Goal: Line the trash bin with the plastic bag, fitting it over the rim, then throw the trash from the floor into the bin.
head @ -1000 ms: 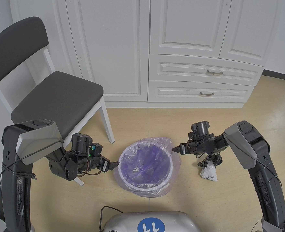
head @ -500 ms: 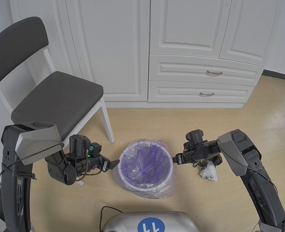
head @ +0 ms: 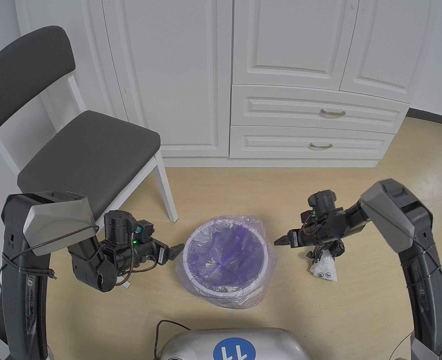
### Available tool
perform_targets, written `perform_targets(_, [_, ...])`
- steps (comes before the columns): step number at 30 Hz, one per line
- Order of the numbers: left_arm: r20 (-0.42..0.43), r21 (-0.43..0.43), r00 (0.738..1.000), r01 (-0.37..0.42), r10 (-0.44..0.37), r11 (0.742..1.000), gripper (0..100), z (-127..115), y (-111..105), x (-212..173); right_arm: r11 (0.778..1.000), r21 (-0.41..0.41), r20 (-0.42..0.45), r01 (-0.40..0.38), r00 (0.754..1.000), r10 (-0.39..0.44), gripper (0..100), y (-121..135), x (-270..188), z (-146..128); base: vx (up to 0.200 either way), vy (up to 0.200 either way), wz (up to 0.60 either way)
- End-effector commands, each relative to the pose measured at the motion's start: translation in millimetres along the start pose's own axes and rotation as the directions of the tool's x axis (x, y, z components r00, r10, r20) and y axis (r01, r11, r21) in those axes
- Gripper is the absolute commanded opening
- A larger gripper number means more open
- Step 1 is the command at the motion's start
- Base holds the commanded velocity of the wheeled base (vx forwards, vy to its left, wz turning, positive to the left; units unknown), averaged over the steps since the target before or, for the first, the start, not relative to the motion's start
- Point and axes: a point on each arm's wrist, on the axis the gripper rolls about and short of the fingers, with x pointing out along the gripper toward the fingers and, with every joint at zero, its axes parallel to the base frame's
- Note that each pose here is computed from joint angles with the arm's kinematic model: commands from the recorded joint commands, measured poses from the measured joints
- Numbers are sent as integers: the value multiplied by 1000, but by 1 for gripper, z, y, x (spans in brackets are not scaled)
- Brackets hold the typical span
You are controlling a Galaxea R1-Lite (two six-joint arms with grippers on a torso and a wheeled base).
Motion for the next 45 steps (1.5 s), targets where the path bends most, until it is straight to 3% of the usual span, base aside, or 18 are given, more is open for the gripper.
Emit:
perform_targets(1, [33,-33,999,-24,25,999,100,8,1,-12,999,-35,106,7,994,-3,100,-9,-71,24,0,0,0])
perform_targets(5, [35,-38,999,-11,13,999,100,17,-6,-32,991,-103,159,87,985,-70,100,-12,-103,28,0,0,0])
perform_targets(12, [93,-12,996,18,-17,1000,100,28,-22,-51,980,-157,277,121,958,-74,100,0,-133,4,0,0,0])
perform_targets(15, [149,10,988,35,-36,999,100,34,-33,-67,956,-222,367,191,925,-100,100,3,-157,-6,0,0,0])
perform_targets(18, [190,24,981,44,-48,999,100,40,-39,-80,951,-227,400,209,911,-104,100,8,-174,-9,0,0,0])
perform_targets(21, [245,38,968,51,-59,998,100,48,-43,-88,949,-229,407,217,907,-109,100,12,-187,-13,0,0,0])
perform_targets(26, [409,76,909,52,-78,996,100,85,-53,-126,938,-252,445,236,890,-104,100,20,-218,-17,0,0,0])
perform_targets(28, [446,76,892,42,-71,996,100,94,-55,-144,912,-309,455,271,884,-108,100,21,-222,-20,0,0,0])
perform_targets(30, [459,69,886,28,-57,997,100,98,-56,-161,886,-339,505,315,856,-111,100,18,-229,-20,0,0,0])
perform_targets(33, [472,38,882,-35,13,999,100,101,-57,-189,877,-301,578,375,803,-145,100,18,-243,-23,0,0,0])
perform_targets(35, [512,12,856,-91,72,996,100,109,-54,-204,874,-260,589,411,784,-193,100,14,-250,-22,0,0,0])
perform_targets(37, [559,-13,820,-143,126,990,100,117,-52,-221,871,-237,583,430,780,-226,100,6,-252,-20,0,0,0])
perform_targets(39, [584,-21,800,-159,141,987,100,124,-51,-239,871,-222,575,438,780,-246,100,0,-256,-13,0,0,0])
perform_targets(42, [577,-23,803,-162,146,987,100,129,-53,-260,879,-196,547,435,792,-270,100,-8,-261,0,0,0,0])
perform_targets(45, [549,-37,820,-172,164,984,100,127,-56,-285,911,-126,515,393,811,-279,100,-8,-262,17,0,0,0])
